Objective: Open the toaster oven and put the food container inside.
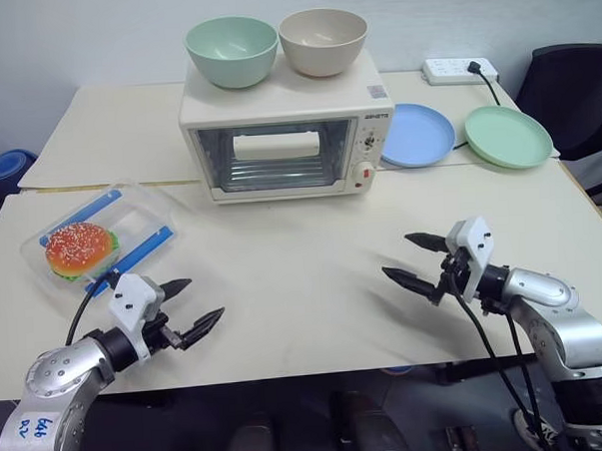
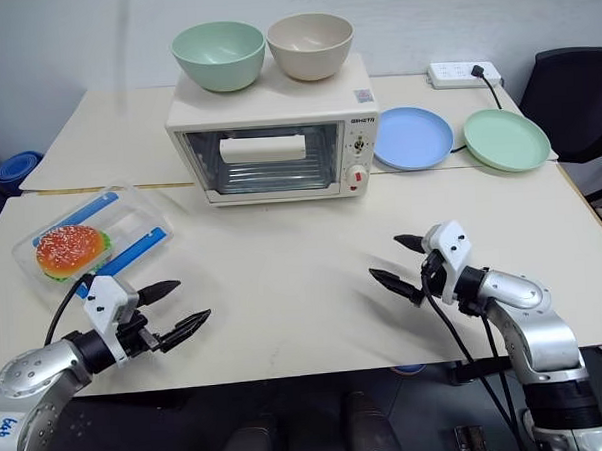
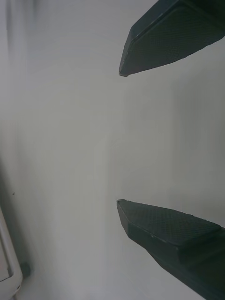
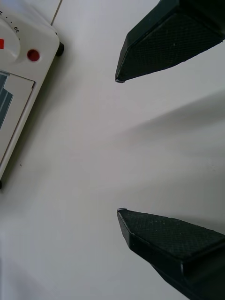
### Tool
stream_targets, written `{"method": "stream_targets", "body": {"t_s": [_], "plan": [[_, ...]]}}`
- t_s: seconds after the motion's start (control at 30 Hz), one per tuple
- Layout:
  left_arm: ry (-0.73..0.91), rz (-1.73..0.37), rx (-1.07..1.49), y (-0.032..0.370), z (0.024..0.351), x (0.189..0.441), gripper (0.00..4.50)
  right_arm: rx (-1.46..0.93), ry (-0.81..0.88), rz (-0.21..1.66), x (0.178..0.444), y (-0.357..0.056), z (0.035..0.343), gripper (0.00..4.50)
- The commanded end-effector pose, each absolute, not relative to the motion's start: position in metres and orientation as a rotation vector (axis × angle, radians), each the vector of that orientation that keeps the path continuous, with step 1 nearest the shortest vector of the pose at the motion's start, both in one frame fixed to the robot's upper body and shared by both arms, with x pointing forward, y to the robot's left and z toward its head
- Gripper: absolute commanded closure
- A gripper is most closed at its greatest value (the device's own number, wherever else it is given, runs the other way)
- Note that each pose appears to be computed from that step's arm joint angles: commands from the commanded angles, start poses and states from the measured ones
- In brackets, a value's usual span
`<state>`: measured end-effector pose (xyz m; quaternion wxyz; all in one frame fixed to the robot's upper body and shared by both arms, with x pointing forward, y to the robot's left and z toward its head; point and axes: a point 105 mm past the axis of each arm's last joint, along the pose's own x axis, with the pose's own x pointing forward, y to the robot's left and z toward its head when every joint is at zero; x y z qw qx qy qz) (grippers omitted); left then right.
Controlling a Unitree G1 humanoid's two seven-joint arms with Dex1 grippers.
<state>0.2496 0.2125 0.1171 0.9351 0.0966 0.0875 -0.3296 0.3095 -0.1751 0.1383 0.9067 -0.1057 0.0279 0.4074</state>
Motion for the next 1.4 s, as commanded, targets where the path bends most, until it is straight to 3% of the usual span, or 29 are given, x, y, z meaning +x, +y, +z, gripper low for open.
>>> {"method": "stream_targets", "body": {"t_s": [0.03, 0.43, 0.77, 1.03, 1.4], "plan": [[0.146, -0.660, 0.177, 0.212, 0.127, 0.252, 0.00, -0.235, -0.008, 0.855, 0.309, -0.168, 0.158, 0.02], [0.074, -0.760, 0.096, 0.186, 0.147, 0.258, 0.00, -0.156, -0.077, 0.980, 0.323, -0.128, 0.181, 0.02], [-0.083, -0.946, 0.063, 0.164, 0.223, 0.257, 0.00, -0.146, -0.163, 1.083, 0.378, -0.073, 0.215, 0.02], [-0.140, -0.932, 0.101, 0.169, 0.254, 0.253, 0.00, -0.157, -0.198, 1.053, 0.408, -0.059, 0.231, 0.02], [-0.116, -0.847, 0.116, 0.180, 0.244, 0.260, 0.00, -0.096, -0.318, 1.216, 0.379, -0.037, 0.254, 0.02]]}}
